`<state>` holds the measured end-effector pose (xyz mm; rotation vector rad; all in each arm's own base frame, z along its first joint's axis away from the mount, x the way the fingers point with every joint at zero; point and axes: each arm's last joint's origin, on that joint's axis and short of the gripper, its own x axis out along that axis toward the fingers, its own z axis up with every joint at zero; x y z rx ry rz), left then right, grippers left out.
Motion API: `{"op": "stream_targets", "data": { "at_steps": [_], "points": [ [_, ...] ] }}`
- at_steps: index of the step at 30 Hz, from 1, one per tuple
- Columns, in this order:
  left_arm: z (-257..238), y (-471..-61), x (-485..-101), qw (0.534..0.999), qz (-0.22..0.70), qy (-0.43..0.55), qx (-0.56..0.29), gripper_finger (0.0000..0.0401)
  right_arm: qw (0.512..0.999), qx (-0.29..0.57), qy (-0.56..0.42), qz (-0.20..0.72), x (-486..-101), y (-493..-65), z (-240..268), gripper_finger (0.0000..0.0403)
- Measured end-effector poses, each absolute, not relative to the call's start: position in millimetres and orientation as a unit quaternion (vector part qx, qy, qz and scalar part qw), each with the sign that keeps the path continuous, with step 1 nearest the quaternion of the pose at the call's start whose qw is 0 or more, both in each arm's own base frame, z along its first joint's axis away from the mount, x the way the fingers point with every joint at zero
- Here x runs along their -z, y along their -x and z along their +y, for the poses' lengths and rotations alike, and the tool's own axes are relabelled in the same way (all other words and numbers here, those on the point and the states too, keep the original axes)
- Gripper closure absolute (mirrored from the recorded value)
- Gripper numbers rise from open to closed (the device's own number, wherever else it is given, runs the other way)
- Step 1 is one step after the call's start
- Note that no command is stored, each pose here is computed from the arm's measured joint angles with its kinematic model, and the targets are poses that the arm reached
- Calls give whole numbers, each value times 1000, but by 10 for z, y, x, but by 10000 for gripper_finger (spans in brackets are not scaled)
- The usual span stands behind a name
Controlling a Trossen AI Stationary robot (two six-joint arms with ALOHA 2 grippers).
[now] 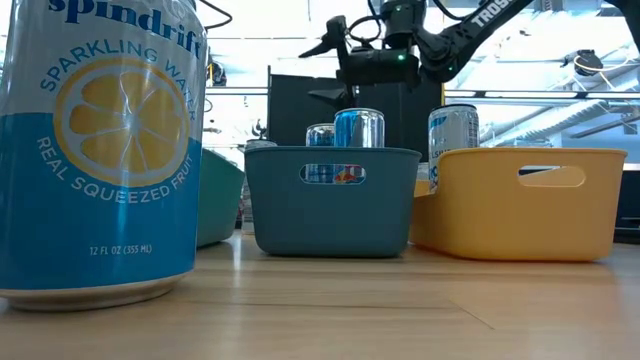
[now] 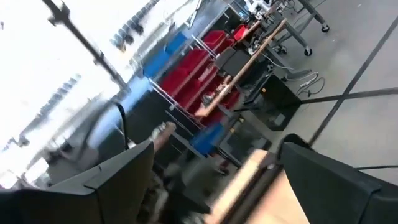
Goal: Sort soda cans
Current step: Put the white-blue soda can into the yellow bin
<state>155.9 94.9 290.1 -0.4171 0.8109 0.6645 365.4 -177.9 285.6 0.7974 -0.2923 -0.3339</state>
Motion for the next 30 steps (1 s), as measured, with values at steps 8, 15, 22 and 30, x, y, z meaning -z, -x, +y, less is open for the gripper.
{"op": "stream_targets", "data": {
  "at_steps": [8, 15, 22, 30],
  "points": [
    [948, -1559, -2901, 845, 384, 198, -315, 19, 980, 132, -147, 25, -2647, -3819, -1396, 57],
    [948, -1559, -2900, 845, 384, 198, -315, 19, 964, 208, -100, 131, -2446, -3843, -1201, 57],
    [949, -1559, -2901, 845, 384, 197, -315, 19, 958, 216, -96, 164, -2302, -3893, -1129, 57],
    [949, -1559, -2901, 845, 384, 197, -315, 19, 954, 225, -83, 182, -2174, -4103, -1074, 57]
  ]
}}
